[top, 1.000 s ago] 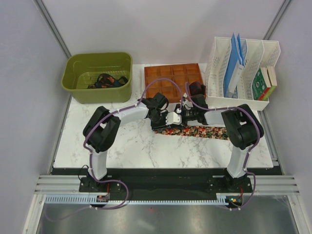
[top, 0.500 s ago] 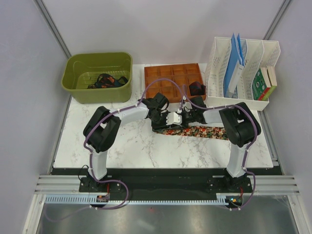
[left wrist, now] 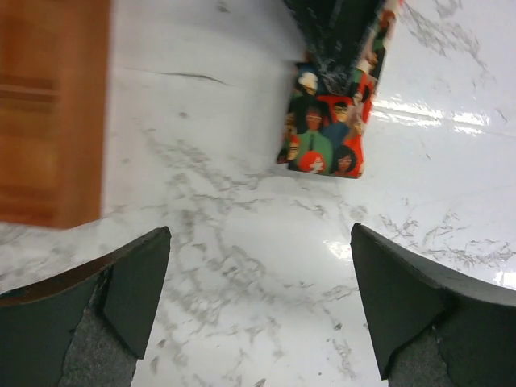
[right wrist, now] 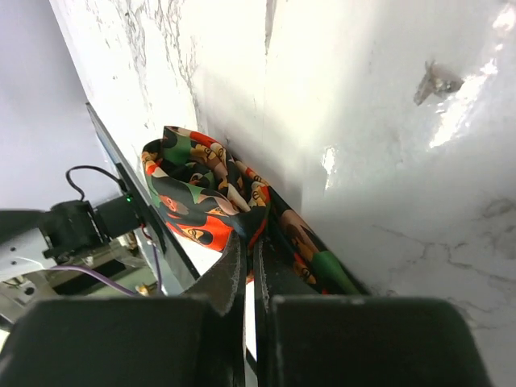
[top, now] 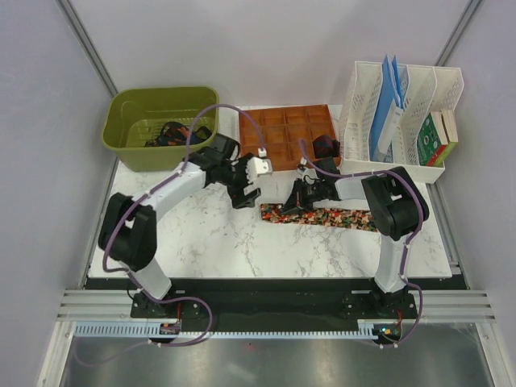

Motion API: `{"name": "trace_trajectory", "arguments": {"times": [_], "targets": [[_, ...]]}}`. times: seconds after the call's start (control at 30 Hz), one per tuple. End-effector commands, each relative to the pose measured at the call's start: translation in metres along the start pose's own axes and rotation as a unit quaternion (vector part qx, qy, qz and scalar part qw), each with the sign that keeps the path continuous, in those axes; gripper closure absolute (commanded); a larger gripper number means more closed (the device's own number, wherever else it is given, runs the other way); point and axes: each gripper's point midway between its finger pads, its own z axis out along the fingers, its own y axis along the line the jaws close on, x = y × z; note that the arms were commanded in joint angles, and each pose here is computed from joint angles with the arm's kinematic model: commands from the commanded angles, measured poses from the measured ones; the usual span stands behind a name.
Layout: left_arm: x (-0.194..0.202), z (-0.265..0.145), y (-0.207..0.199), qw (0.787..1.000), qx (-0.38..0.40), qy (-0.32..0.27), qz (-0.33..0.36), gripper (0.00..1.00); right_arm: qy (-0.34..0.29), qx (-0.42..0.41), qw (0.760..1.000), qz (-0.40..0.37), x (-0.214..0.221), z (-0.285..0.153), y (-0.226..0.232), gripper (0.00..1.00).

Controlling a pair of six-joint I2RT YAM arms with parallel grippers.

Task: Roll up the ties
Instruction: Roll the tie at the center of the board.

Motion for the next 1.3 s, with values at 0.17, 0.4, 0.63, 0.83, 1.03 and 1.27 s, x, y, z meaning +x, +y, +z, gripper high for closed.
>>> {"name": "trace_trajectory", "arguments": {"times": [0.17,0.4,0.63,0.83,1.03,1.27], "targets": [[-0.033,-0.041,0.027,0.991,-0.069,-0.077,-0.085,0.00,0.002,0.090,0.994,-0.058,0.008,0.007,-0.042,1.00],[-0.007,0.005,-0.006,0.996,0.010,-0.089,0.017,0.00,-0.006,0.099,0.992,-0.072,0.011,0.009,-0.046,1.00],[0.006,0.045,-0.013,0.998,0.000,-0.042,0.055,0.01,-0.012,0.085,0.995,-0.056,0.012,0.009,-0.034,1.00],[0.005,0.064,-0.013,0.993,0.001,-0.026,0.115,0.01,-0.011,0.071,0.996,-0.044,0.015,0.009,-0.023,1.00],[-0.002,0.078,-0.013,0.988,0.029,-0.015,0.153,0.10,-0.004,0.063,0.998,-0.031,0.018,0.014,-0.023,1.00],[0.010,0.088,-0.014,0.987,0.037,0.016,0.158,0.28,-0.007,0.054,0.998,-0.030,0.011,0.016,-0.016,1.00]]}}
